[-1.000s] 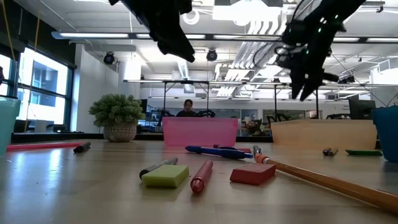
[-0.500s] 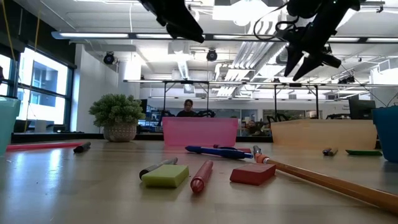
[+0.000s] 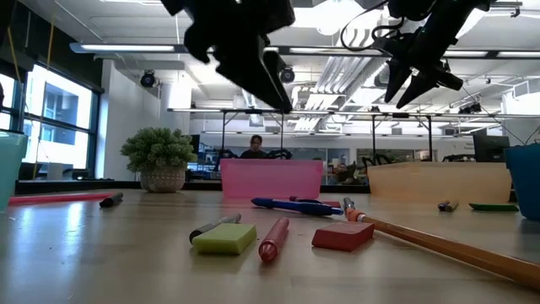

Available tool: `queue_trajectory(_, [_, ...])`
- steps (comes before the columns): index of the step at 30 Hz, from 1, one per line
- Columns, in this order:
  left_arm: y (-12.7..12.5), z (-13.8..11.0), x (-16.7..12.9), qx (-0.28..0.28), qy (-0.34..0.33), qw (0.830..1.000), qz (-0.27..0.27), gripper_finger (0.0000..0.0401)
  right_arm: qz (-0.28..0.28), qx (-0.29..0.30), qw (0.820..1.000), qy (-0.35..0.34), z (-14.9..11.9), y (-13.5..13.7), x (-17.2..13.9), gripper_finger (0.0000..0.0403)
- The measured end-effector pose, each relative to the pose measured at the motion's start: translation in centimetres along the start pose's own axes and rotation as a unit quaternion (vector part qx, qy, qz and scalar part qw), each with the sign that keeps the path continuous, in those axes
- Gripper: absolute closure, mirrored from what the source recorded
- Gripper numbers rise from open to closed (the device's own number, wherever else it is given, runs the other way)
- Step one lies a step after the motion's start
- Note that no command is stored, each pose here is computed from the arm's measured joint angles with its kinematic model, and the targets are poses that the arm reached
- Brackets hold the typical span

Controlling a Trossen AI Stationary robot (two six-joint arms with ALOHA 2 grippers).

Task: Sort crayons/erasers/pens/pencils in bins
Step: Put the blue pen into the red bin

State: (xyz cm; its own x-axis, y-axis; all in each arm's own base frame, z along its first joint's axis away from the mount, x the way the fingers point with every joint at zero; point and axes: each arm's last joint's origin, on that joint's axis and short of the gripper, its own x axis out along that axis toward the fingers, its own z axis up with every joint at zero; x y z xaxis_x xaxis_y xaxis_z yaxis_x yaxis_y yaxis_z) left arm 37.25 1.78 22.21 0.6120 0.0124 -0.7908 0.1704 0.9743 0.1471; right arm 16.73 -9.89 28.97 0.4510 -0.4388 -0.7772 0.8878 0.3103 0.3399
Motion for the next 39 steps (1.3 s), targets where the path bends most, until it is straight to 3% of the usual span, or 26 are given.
queue_trajectory(12, [-1.8,-1.6,4.6,0.009,0.064,0.998,-0.025,0.0199,-0.007,-0.014,1.0,0.002,-0.1,-0.1,0.0,0.0275])
queue_trajectory(22, [-1.3,-3.0,7.0,0.01,0.102,0.995,-0.02,0.0199,-0.01,-0.024,1.0,0.005,-0.1,-0.2,0.0,0.0275])
queue_trajectory(30, [0.1,-4.0,7.7,0.012,0.119,0.993,-0.014,0.0199,-0.011,-0.031,0.999,0.006,-0.1,-0.2,0.0,0.0275])
queue_trajectory(34, [0.3,-4.5,7.9,0.015,0.135,0.99,-0.035,0.0199,-0.011,-0.031,0.999,0.006,-0.1,-0.2,0.0,0.0275])
queue_trajectory(39, [0.2,-4.7,8.1,0.042,0.134,0.989,-0.042,0.0199,-0.011,-0.03,0.999,0.006,-0.1,-0.2,0.0,0.0275])
